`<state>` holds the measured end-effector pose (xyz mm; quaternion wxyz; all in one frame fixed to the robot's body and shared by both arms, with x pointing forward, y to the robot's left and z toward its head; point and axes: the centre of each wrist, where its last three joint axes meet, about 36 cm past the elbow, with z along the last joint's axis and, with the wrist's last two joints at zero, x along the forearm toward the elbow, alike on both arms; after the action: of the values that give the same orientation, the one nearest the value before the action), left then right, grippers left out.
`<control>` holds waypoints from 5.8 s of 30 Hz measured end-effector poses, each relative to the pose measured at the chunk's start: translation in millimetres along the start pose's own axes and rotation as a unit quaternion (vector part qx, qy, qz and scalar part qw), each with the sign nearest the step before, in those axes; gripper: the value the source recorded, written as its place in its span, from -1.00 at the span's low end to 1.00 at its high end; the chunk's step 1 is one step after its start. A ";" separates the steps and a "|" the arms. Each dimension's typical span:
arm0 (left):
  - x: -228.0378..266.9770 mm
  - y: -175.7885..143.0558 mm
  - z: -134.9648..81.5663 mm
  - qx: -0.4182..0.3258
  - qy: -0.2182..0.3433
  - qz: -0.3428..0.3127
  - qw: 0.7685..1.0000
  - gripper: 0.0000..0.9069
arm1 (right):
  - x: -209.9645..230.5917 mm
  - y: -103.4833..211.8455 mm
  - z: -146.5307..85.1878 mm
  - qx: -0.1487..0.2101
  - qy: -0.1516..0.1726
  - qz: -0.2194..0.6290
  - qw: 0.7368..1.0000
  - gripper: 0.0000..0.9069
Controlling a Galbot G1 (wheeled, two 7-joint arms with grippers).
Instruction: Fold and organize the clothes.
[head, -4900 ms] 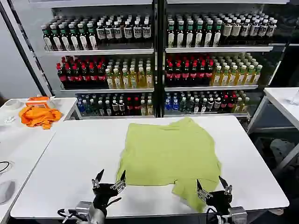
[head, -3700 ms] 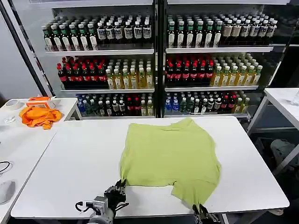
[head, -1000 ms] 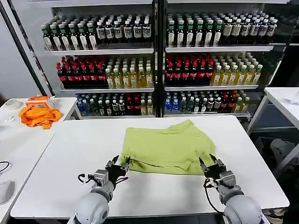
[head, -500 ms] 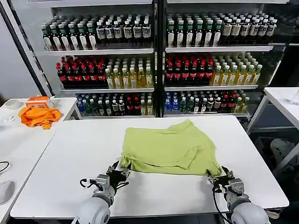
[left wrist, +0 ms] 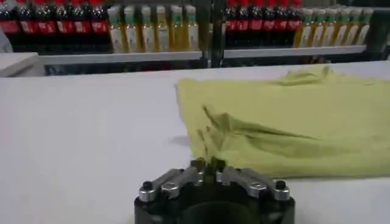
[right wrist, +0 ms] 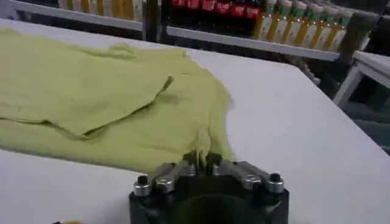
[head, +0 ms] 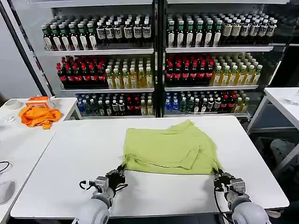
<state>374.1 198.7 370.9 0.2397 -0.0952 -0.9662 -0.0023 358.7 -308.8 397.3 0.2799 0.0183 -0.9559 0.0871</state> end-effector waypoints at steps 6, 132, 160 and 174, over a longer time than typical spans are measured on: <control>10.4 -0.2 2.0 0.005 -0.004 -0.001 1.000 -0.96 | 2.9 -1.5 2.2 -0.005 0.004 -0.002 1.000 -1.00; -32.1 41.2 -77.3 0.026 -0.046 0.053 0.997 -0.96 | -108.1 43.7 -150.8 -0.080 -0.054 -0.073 0.993 -1.00; 49.4 20.9 -37.8 0.001 -0.038 0.087 0.995 -0.96 | 12.9 -0.7 -90.2 -0.092 -0.070 -0.056 0.992 -1.00; 64.9 15.9 -4.6 -0.049 -0.021 0.058 0.997 1.00 | 44.9 7.0 -40.0 -0.091 -0.022 -0.047 0.995 1.00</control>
<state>322.9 226.0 404.5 0.2142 -0.1631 -0.9625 -0.0339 341.6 -294.2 453.5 0.2634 0.0392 -0.9638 -0.0138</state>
